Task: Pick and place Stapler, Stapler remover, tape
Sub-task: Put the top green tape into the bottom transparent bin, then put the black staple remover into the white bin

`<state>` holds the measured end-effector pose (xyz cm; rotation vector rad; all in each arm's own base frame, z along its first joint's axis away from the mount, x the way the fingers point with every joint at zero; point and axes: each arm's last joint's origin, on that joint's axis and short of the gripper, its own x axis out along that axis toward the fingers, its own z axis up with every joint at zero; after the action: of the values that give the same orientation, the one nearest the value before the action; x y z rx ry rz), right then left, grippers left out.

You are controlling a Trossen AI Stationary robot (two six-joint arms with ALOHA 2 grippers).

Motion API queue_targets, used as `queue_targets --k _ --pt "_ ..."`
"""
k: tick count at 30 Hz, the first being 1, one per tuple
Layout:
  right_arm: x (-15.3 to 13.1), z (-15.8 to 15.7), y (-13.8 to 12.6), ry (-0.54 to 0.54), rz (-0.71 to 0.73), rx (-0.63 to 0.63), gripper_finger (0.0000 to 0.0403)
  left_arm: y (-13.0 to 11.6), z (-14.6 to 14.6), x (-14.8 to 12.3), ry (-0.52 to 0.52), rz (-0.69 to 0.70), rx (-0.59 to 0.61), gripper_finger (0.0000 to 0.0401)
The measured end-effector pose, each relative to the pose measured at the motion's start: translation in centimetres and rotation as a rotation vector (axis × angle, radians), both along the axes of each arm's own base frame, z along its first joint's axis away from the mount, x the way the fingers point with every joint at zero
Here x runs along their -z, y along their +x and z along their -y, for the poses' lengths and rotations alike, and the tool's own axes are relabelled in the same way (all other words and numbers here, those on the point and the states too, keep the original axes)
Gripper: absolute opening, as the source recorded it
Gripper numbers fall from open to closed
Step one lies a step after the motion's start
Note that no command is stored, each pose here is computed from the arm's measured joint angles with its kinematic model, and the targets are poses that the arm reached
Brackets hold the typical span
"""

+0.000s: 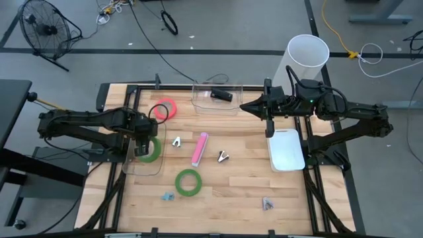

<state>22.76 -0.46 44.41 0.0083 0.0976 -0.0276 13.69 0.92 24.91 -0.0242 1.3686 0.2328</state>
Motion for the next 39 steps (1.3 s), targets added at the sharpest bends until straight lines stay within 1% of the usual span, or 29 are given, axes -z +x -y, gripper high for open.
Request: queue_targets --k 8,11,15,22,26,29,35,39 --pt "0.07 0.00 -0.01 0.001 -0.007 0.000 0.0000 -0.15 -0.02 0.15 0.007 -0.016 -0.001 0.0094" --pt "0.07 0.00 -0.01 0.001 -0.007 0.000 0.0000 -0.14 -0.02 0.15 0.007 -0.015 -0.002 0.0103" --pt "0.08 0.00 -0.01 0.001 -0.008 0.000 0.0000 -0.11 -0.02 0.14 0.006 -0.011 -0.002 0.0129" --pt "0.09 0.00 -0.01 0.001 -0.009 0.000 0.0000 -0.07 -0.02 0.14 0.006 -0.007 -0.002 0.0192" --pt "0.10 0.00 -0.01 0.001 -0.010 0.000 0.0000 -0.07 -0.02 0.14 0.006 -0.008 -0.003 0.0215" --pt "0.09 0.00 -0.01 0.001 -0.009 0.000 0.0000 -0.07 -0.02 0.14 0.005 -0.007 -0.009 0.0219" --pt "0.09 0.00 -0.01 0.001 -0.009 0.000 0.0000 -0.07 -0.01 0.13 0.003 -0.007 -0.009 0.0214" --pt "0.12 0.00 -0.01 0.001 -0.013 0.000 0.0000 0.06 0.07 -0.39 -0.024 0.014 -0.010 0.0213"
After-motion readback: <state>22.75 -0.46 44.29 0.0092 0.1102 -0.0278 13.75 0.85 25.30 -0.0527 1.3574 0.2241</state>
